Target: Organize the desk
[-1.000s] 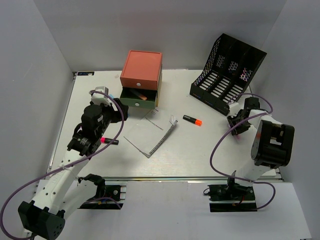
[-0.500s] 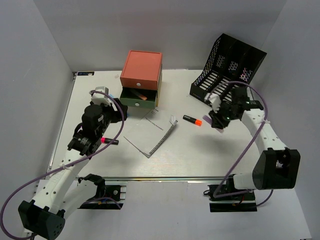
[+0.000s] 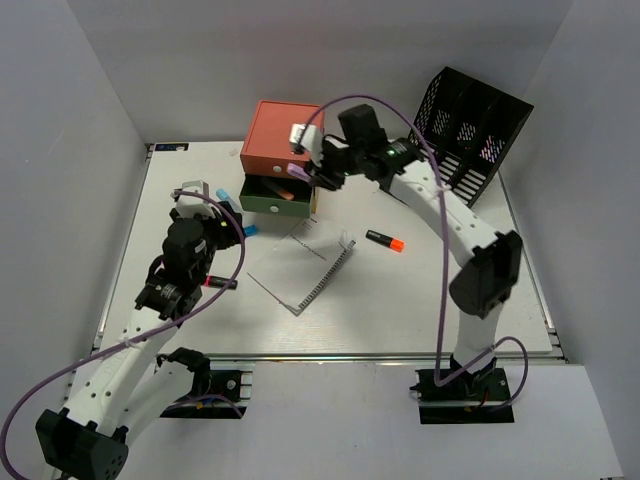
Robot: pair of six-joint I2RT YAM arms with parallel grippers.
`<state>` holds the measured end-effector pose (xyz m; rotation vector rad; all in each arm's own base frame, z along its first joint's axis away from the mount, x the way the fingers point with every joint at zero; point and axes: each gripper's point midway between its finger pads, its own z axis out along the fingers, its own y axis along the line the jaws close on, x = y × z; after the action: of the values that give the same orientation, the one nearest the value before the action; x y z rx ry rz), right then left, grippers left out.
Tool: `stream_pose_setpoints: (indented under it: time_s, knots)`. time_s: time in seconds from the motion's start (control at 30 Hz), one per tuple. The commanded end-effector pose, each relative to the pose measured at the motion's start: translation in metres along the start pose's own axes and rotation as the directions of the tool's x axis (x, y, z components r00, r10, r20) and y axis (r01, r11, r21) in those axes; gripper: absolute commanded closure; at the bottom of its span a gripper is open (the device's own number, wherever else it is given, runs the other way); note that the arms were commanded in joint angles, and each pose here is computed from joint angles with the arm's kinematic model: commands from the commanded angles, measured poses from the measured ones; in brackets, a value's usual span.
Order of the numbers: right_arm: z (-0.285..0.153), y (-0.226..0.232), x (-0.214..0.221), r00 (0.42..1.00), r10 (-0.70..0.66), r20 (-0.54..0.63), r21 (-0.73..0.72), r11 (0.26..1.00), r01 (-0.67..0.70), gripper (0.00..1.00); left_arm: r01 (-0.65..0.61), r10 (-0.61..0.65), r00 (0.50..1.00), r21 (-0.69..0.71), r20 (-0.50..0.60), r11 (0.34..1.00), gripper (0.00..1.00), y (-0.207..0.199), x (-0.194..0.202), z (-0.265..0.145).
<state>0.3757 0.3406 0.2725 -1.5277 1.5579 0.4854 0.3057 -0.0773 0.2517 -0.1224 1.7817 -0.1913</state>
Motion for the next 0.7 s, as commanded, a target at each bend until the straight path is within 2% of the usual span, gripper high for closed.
stream_pose_setpoints:
  time_s: [0.0, 0.17, 0.4, 0.47, 0.53, 0.6, 0.67]
  knots:
    - [0.023, -0.017, -0.046, 0.995, -0.076, 0.067, 0.070, 0.995, 0.071, 1.00, -0.023, 0.024, 0.999, -0.043, 0.022, 0.999, 0.19, 0.008, -0.002, 0.002]
    - [0.072, -0.029, -0.057, 0.986, -0.133, 0.096, 0.133, 0.984, 0.120, 1.00, -0.029, 0.030, 0.999, -0.056, 0.021, 0.998, 0.19, 0.010, -0.002, 0.002]
    - [0.101, -0.043, -0.043, 0.988, -0.144, 0.064, 0.205, 0.970, 0.128, 0.98, -0.031, 0.032, 0.999, -0.046, 0.022, 0.998, 0.19, 0.008, -0.003, 0.002]
    - [0.106, -0.045, -0.037, 0.988, -0.150, 0.045, 0.209, 0.968, 0.137, 0.92, -0.028, 0.029, 0.999, -0.038, 0.023, 0.999, 0.19, 0.007, -0.003, 0.002]
    - [0.108, -0.048, -0.032, 0.988, -0.154, 0.025, 0.218, 0.965, 0.144, 0.72, -0.027, 0.027, 0.999, -0.028, 0.021, 0.999, 0.19, 0.005, -0.002, 0.002]
    - [0.114, -0.043, -0.024, 0.989, -0.150, 0.002, 0.201, 0.969, 0.147, 0.62, -0.024, 0.025, 1.000, -0.022, 0.018, 0.999, 0.19, 0.004, -0.001, 0.003]
    - [0.115, -0.041, -0.022, 0.989, -0.144, -0.007, 0.190, 0.971, 0.143, 0.56, -0.025, 0.025, 1.000, -0.019, 0.012, 1.000, 0.19, 0.003, 0.000, 0.003]
